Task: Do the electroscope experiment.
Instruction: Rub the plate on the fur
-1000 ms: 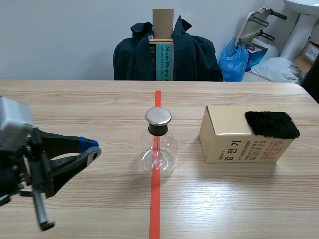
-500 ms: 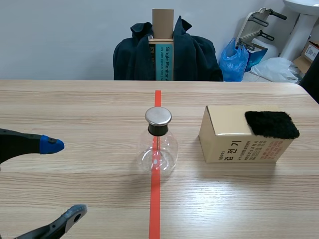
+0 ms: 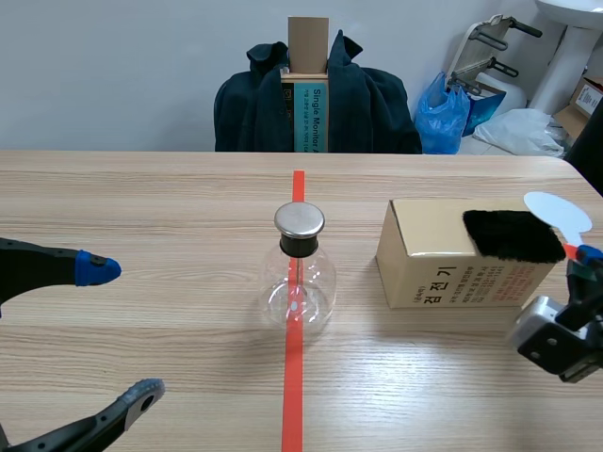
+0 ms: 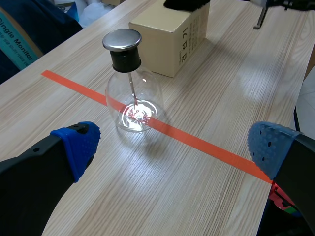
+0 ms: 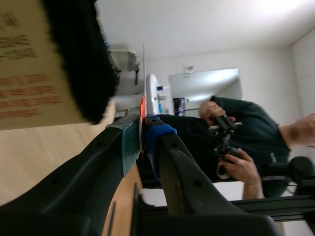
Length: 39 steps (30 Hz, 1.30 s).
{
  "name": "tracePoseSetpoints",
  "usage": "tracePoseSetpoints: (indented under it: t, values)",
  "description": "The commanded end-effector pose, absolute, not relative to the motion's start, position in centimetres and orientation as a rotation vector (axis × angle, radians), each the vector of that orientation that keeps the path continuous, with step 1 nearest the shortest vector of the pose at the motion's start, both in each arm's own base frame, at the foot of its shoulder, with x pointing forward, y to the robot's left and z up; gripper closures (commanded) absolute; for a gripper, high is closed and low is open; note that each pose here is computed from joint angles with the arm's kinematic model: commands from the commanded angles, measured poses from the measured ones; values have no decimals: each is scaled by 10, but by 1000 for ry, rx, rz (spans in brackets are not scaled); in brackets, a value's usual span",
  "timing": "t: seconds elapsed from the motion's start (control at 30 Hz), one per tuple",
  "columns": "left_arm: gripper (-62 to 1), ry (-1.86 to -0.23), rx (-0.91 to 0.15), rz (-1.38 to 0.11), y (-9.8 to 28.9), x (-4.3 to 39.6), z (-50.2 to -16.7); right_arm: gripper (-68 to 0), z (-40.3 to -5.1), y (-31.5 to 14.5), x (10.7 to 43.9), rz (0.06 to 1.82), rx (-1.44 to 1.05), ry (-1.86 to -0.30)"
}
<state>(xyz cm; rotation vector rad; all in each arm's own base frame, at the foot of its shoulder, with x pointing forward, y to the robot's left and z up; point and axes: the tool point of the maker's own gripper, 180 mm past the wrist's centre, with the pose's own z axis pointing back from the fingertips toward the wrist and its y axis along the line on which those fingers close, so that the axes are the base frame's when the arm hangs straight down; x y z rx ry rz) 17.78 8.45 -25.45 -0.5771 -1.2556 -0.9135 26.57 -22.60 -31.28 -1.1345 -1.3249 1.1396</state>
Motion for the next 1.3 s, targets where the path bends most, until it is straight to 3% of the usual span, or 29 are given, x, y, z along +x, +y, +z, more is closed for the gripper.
tracePoseSetpoints:
  t: [0.0,0.9,1.13,1.27]
  values:
    - [-623,-1283,-586,-900,83,180,-249,-8,-285,-228,277,1134,-1238,-1399]
    - [-623,-1282,-586,-901,83,180,-249,-8,-339,-213,273,1277,-1028,-1285]
    - [-623,-1282,-586,-901,83,180,-249,-8,-341,-189,268,1386,-945,-1366]
    - [-623,-1282,-585,-901,83,180,-249,-8,-343,-223,274,1262,-1049,-1223]
